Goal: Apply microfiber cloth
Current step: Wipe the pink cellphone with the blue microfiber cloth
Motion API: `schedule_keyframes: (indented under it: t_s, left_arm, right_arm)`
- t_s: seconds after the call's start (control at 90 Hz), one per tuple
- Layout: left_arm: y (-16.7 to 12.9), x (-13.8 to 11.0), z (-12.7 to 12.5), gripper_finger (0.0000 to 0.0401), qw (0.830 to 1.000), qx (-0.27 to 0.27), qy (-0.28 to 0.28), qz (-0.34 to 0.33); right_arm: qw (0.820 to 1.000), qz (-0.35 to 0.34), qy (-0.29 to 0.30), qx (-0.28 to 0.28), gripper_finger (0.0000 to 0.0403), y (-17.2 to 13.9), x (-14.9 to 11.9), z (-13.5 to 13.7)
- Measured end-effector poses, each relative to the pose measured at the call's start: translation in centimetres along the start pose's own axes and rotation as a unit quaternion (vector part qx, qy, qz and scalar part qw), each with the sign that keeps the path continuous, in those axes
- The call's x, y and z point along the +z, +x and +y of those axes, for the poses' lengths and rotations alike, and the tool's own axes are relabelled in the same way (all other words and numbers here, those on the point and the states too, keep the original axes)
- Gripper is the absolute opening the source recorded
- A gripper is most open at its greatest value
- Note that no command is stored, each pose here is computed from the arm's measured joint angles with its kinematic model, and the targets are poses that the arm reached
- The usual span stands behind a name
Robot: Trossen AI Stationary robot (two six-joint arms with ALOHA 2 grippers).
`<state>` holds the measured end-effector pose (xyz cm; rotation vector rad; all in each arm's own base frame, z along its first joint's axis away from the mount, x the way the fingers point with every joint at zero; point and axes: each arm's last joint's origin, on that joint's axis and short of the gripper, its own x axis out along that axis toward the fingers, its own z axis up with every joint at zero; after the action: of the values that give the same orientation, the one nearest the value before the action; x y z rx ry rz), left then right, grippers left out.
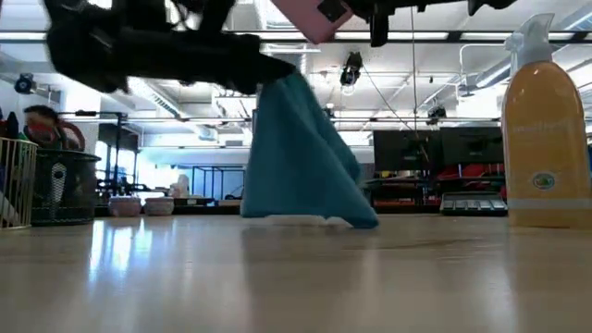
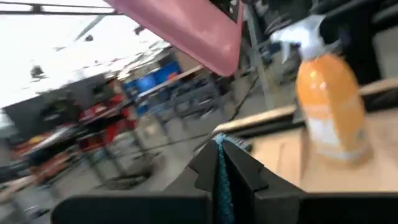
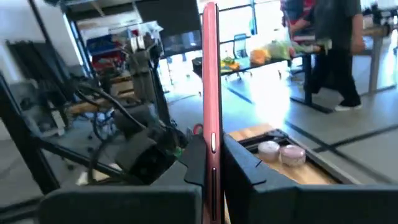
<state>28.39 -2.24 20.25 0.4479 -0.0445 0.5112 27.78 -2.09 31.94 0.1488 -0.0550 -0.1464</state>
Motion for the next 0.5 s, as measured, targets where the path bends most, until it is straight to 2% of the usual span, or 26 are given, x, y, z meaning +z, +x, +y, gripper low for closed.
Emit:
schedule_keyframes:
  t_s: [0.1, 0.2, 0.4, 0.5]
  left_arm:
    - [-2.4, 0.4, 0.3, 0.0, 0.999, 0.024, 0.032, 0.017]
    - [-4.7, 0.8, 1.2, 0.0, 0.998, 0.038, 0.044, 0.018]
    - [-8.1, -0.2, 3.9, 0.0, 0.996, 0.081, 0.034, 0.033]
    - [-9.1, -0.7, 4.8, 0.0, 0.996, 0.084, 0.026, 0.026]
  right_arm:
    - [0.999, 0.033, -0.031, -0.008, 0.0009, 0.0, -0.8, 0.2]
    - [0.997, 0.069, -0.039, 0.002, 0.0009, 0.1, -1.7, 0.9]
    - [0.98, 0.157, -0.105, 0.06, 0.0009, -1.0, -3.7, 3.8]
    - [0.977, 0.175, -0.104, 0.064, 0.0009, -1.1, -4.6, 5.1]
